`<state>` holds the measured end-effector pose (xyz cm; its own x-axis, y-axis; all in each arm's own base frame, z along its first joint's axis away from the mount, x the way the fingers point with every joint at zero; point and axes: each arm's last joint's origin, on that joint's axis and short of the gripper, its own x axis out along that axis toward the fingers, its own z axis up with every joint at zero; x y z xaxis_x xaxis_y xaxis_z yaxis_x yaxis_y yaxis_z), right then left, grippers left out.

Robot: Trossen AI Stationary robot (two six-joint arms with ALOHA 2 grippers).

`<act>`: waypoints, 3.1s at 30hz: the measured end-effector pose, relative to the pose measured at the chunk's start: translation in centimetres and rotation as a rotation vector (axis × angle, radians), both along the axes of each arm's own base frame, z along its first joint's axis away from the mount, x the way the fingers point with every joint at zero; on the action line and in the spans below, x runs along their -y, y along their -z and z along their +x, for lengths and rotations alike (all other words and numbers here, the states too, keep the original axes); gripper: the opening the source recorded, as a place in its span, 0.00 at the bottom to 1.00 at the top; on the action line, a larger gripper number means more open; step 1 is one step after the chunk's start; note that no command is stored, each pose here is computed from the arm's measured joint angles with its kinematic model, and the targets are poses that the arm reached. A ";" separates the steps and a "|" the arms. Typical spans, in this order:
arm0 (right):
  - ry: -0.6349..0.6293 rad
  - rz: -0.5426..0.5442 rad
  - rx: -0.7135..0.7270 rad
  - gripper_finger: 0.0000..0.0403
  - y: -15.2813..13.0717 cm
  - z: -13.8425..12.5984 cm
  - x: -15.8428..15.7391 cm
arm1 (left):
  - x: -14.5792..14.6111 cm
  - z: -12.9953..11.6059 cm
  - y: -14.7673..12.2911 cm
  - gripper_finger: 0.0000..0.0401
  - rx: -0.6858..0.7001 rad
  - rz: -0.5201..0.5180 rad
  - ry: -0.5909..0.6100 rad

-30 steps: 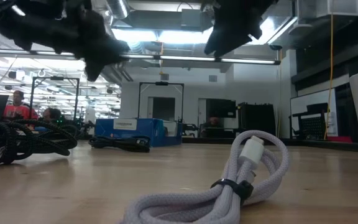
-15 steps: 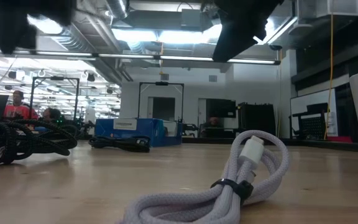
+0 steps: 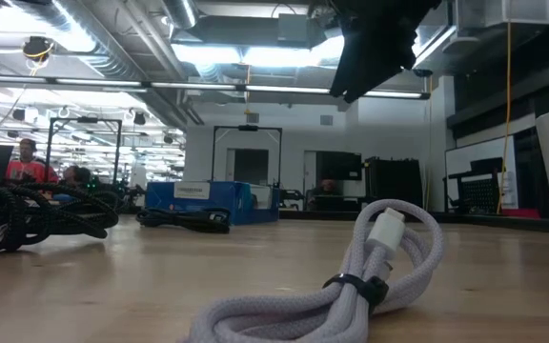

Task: Pick and place USB-C Cables
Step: Put the left white charger cable into the white bin

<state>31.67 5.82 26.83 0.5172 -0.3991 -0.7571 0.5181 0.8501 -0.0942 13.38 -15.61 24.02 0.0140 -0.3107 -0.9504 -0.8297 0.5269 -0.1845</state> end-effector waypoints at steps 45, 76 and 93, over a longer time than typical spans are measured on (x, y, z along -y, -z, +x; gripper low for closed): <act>-0.014 0.123 -0.032 0.57 0.3 -0.3 -0.5 | 6.8 3.5 10.2 0.05 -0.001 0.249 0.236; 0.028 0.232 -0.777 0.57 -0.1 -10.5 -0.9 | -6.4 23.9 -3.5 0.04 1.351 0.818 0.590; 0.302 -0.047 -0.236 0.57 -0.2 -18.0 -1.8 | -3.0 37.3 -2.4 0.04 1.319 0.581 0.899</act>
<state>13.66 7.66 27.00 0.1846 -0.5436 -0.8188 0.7037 0.6547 -0.2761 50.71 -12.64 26.41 0.8560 -0.3010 -0.4202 0.2947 0.9521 -0.0816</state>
